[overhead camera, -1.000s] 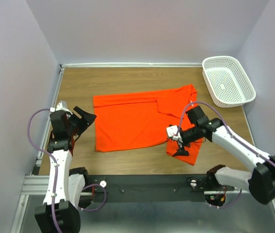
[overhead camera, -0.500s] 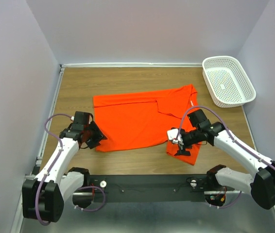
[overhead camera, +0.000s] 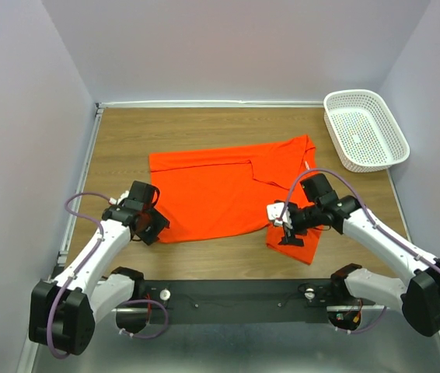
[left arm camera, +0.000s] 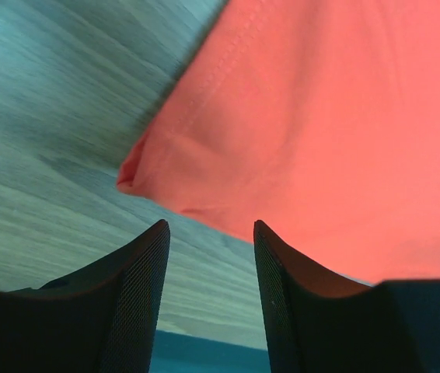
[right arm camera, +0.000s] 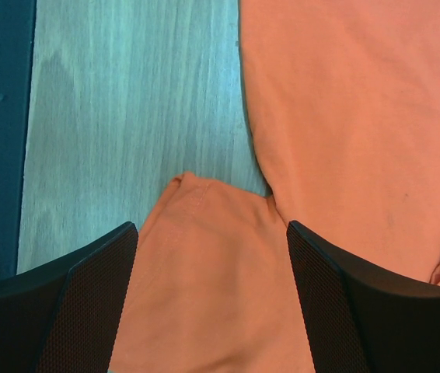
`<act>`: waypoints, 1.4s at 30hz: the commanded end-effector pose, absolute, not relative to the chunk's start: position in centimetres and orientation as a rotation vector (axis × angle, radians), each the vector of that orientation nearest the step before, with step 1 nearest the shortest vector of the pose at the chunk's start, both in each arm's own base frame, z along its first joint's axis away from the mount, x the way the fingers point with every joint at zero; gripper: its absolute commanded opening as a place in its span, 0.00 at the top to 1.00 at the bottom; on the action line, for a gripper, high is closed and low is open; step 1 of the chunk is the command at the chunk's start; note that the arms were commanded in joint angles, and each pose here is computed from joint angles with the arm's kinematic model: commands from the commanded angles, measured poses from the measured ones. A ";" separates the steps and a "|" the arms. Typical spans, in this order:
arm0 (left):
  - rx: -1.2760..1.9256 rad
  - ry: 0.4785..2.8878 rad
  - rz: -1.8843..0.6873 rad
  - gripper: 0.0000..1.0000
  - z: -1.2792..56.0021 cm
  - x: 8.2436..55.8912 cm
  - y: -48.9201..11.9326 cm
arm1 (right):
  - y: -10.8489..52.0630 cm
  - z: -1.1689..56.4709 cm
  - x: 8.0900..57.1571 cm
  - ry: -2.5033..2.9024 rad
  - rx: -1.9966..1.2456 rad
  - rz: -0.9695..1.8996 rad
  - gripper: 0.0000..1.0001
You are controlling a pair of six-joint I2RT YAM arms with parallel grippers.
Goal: Fold and stack the t-shirts
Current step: Fold the tshirt
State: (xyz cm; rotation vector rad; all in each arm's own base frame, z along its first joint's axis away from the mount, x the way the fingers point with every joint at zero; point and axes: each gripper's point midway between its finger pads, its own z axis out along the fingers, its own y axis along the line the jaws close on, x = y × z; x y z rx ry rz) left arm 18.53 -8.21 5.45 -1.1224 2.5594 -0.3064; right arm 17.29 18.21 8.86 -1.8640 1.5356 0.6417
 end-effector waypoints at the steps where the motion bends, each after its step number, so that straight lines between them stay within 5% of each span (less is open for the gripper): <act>1: -1.224 2.444 -0.141 0.44 6.4 19.7 -5.9 | 18.2 8.8 18.4 1.554 -1.848 0.604 0.16; 29: -1.120 2.692 0.104 0.42 3.0 19.0 -6.7 | 18.0 9.9 20.0 1.623 -1.771 0.536 0.16; 42: -1.032 2.710 0.080 0.70 3.3 19.3 -7.1 | 18.0 11.3 20.9 1.637 -1.733 0.492 0.16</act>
